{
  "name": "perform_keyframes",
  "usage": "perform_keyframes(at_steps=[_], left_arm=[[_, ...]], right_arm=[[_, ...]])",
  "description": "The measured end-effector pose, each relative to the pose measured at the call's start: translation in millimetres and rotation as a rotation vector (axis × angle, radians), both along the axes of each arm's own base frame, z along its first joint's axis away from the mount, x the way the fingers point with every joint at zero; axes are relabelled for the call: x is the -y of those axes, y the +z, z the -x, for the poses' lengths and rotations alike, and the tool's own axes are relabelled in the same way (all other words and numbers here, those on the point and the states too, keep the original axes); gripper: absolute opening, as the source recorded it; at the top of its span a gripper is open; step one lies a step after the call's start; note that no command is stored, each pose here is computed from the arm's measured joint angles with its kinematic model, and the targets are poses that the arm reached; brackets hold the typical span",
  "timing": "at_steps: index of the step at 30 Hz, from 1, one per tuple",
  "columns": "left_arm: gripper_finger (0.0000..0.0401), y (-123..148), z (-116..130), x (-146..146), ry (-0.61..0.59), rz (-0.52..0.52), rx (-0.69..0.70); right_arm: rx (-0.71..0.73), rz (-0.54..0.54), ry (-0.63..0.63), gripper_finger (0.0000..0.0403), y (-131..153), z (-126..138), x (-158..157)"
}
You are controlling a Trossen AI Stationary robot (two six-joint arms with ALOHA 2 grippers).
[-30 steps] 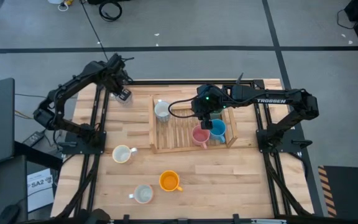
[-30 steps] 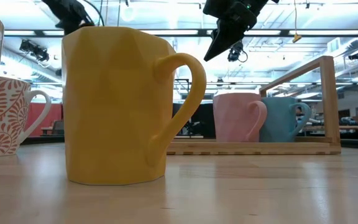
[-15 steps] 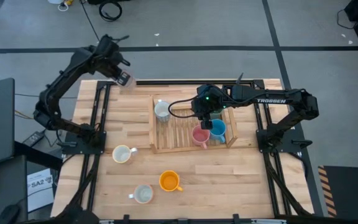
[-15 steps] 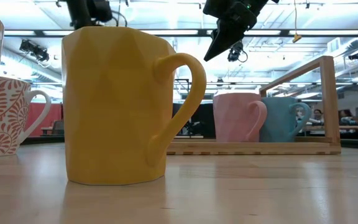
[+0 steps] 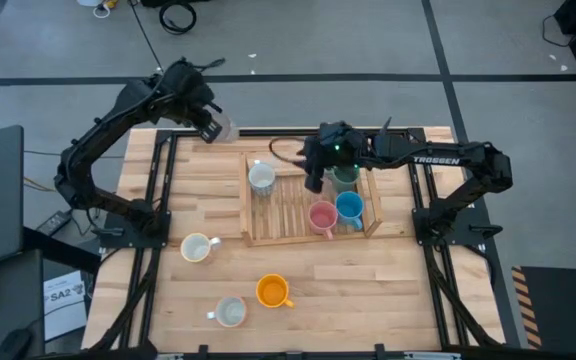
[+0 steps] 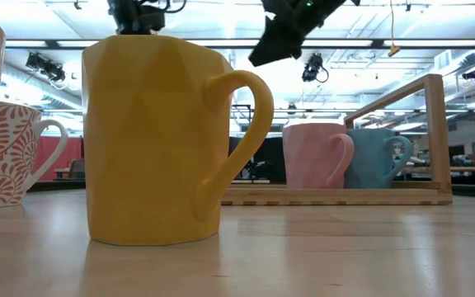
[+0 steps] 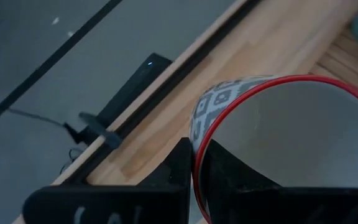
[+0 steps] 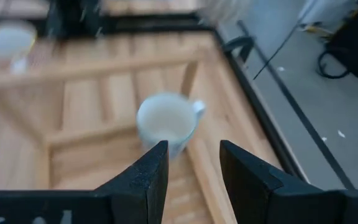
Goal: Place coffee mugs
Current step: Put the gray cup on the shelf
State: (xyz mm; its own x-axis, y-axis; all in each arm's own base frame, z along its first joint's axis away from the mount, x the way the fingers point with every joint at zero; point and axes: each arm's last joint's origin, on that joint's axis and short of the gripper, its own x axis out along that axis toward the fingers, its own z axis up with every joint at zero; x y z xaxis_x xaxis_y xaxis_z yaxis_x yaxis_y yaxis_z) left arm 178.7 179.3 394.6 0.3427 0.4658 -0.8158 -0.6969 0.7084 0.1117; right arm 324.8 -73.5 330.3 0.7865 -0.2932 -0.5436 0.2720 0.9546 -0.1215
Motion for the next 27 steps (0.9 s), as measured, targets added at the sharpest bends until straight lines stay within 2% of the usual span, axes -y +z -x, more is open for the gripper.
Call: perform_keyframes(at_steps=[6, 14, 21, 27], left_arm=[[0.0027, 2, -24, 21, -0.078, -0.008, 0.06], [0.0027, 6, -50, 44, -0.135, -0.014, 0.17], [0.0027, -8, -70, 51, -0.151, 0.04, 0.128], [0.0027, -33, -100, 52, -0.2, 0.077, 0.062]], right_arm=[[0.18, -0.102, -0.103, 0.015, 11, -2, 17], [0.307, -0.18, -0.118, 0.015, 20, -4, 24], [0.355, -0.181, -0.099, 0.015, 25, -6, 24], [0.365, -0.24, -0.09, 0.015, 24, -6, 23]])
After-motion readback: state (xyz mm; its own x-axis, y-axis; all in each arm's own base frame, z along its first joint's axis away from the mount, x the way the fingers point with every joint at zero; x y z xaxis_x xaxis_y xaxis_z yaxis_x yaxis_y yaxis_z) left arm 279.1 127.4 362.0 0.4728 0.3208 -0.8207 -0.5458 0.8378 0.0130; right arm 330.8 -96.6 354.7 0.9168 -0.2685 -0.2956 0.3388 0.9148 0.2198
